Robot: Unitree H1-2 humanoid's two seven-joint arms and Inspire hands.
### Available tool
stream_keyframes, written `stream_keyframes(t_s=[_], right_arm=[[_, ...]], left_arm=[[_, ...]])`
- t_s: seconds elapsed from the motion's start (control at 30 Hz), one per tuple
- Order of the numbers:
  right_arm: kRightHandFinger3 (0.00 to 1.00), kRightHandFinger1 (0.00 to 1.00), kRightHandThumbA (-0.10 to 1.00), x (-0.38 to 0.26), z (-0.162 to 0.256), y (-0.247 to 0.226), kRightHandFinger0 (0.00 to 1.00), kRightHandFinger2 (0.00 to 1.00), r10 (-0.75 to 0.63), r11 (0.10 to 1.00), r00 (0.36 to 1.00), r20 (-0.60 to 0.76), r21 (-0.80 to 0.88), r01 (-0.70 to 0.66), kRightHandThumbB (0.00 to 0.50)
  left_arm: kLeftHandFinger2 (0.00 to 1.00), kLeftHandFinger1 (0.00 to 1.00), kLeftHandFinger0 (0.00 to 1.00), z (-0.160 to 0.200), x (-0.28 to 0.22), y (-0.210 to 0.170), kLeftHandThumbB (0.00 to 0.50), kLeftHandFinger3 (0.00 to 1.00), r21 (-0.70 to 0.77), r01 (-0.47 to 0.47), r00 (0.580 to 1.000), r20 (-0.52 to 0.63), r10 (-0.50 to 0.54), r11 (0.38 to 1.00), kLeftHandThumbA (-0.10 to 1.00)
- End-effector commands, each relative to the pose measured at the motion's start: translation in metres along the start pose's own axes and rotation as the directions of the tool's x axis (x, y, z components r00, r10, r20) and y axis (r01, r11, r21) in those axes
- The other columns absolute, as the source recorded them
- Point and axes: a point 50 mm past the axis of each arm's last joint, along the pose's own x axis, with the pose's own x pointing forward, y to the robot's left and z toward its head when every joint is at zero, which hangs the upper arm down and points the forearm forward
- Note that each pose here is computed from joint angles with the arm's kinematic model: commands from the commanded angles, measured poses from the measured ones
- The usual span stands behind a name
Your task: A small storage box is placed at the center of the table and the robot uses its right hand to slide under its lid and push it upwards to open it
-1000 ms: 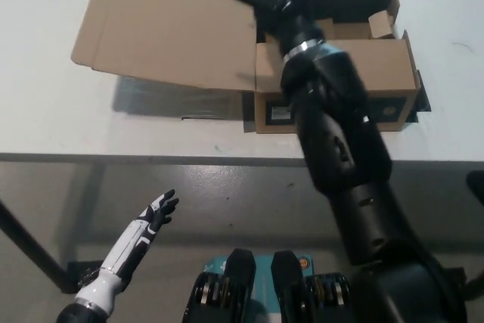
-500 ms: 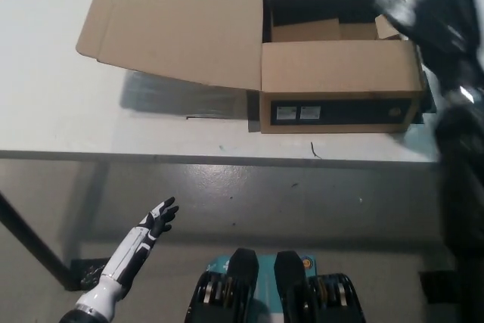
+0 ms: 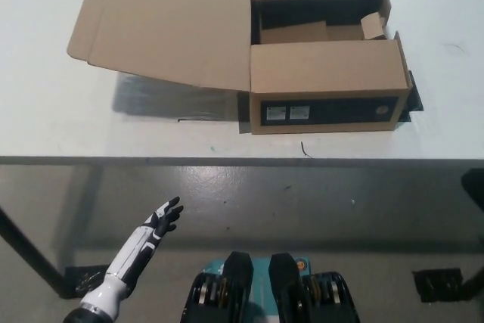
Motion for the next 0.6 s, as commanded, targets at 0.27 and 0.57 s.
stream_keyframes(t_s=[0.27,0.57], right_arm=[[1.0,1.0,1.0,-0.001,-0.026,0.056,1.0,1.0,0.299,0.936,0.939,0.168,-0.241,-0.255,0.338],[1.0,1.0,1.0,0.003,-0.09,0.072,1.0,1.0,0.277,0.944,0.961,-0.005,-0.186,-0.273,0.393]], left_arm=[[1.0,1.0,1.0,0.026,0.024,0.014,0.5,1.0,0.042,0.0,0.99,0.139,-0.006,0.999,1.0],[1.0,1.0,1.0,0.025,0.021,0.009,0.5,1.0,0.039,0.0,0.991,0.13,-0.005,0.999,1.0]])
